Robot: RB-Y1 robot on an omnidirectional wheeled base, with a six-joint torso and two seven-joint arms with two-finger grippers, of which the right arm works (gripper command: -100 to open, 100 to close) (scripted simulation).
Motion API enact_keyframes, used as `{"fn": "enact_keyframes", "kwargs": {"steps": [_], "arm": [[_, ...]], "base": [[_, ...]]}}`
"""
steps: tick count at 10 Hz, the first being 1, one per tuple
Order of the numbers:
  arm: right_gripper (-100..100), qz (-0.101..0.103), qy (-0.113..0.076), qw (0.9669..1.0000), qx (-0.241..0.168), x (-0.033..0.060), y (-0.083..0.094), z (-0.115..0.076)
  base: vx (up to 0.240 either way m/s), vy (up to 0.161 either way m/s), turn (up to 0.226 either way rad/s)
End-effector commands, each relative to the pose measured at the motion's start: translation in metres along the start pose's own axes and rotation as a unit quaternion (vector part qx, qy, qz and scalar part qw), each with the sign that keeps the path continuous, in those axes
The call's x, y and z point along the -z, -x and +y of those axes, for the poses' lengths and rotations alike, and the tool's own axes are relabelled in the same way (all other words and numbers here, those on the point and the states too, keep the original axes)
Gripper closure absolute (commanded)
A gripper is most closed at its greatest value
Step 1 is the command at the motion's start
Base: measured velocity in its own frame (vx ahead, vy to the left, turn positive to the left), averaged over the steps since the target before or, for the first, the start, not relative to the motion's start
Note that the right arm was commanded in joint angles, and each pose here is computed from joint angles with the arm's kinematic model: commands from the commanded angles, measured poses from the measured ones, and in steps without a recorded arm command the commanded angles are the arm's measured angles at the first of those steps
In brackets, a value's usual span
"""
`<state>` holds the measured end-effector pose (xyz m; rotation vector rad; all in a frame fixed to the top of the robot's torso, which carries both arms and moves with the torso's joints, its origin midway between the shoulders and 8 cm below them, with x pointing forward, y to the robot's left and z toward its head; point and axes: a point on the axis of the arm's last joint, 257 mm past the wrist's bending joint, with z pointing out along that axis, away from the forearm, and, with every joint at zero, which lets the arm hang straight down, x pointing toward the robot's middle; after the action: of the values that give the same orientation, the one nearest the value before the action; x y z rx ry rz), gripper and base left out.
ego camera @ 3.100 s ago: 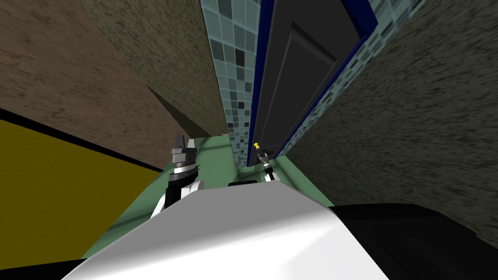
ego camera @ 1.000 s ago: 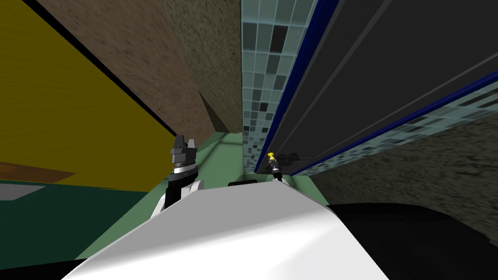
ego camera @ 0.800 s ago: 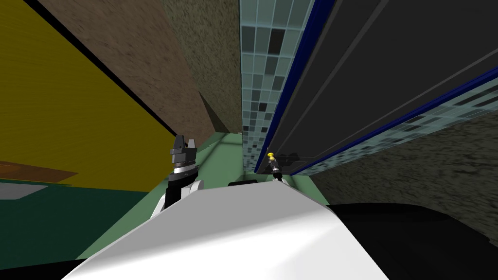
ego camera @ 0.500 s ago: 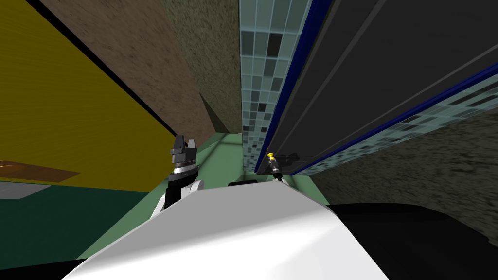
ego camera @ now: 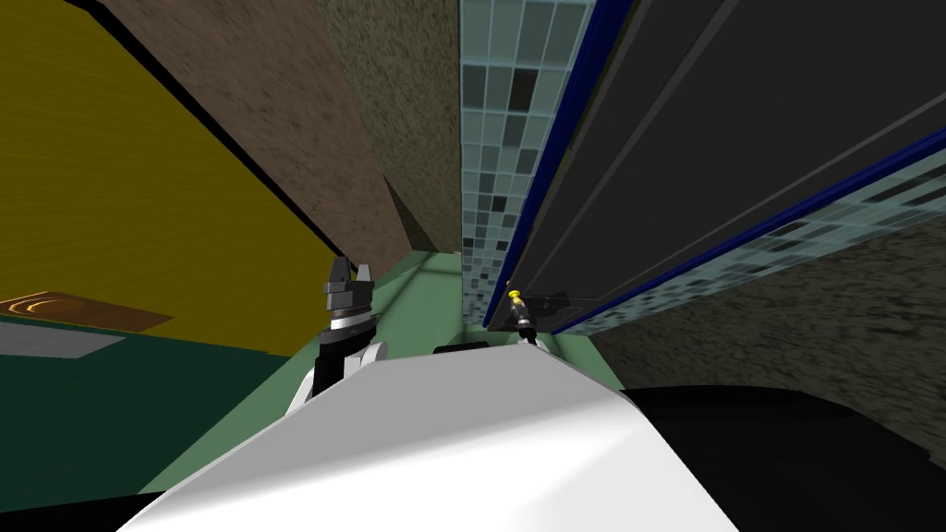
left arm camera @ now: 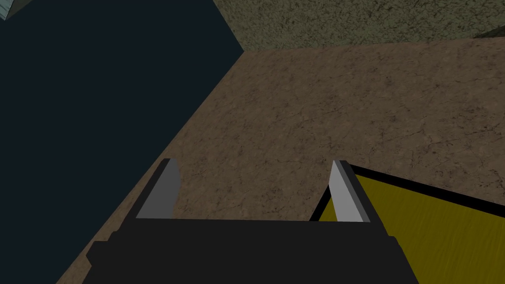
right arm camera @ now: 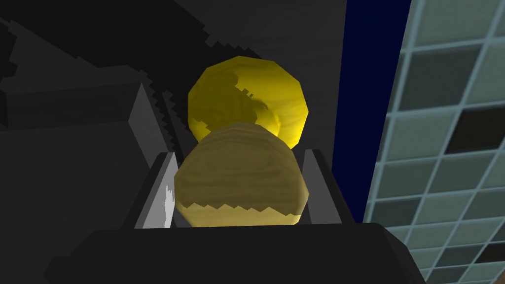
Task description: Pull the door open
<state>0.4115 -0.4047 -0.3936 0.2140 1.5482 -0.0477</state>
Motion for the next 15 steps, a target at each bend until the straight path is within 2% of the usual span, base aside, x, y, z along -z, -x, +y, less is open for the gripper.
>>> {"fn": "enact_keyframes", "kwargs": {"steps": [1,4,7,11,12,15], "arm": [[100,-0.002,0.001,0.9998,-0.018,-0.0005,0.0007,0.0017],[100,-0.005,-0.001,0.9984,-0.056,-0.0019,0.0025,0.0013],[100,-0.008,-0.003,0.9952,-0.098,-0.0034,0.0043,0.0008],[100,-0.014,-0.006,0.9863,-0.164,-0.0057,0.0070,0.0000],[100,-0.014,-0.005,0.9857,-0.168,-0.0057,0.0070,0.0000],[100,-0.018,-0.007,0.9755,-0.219,-0.0075,0.0091,-0.0008]], "base": [[-0.035,-0.013,0.030],[-0.034,-0.014,0.042],[-0.042,-0.016,0.047],[-0.047,-0.019,0.055],[-0.035,-0.018,0.024],[-0.037,-0.012,0.046]]}}
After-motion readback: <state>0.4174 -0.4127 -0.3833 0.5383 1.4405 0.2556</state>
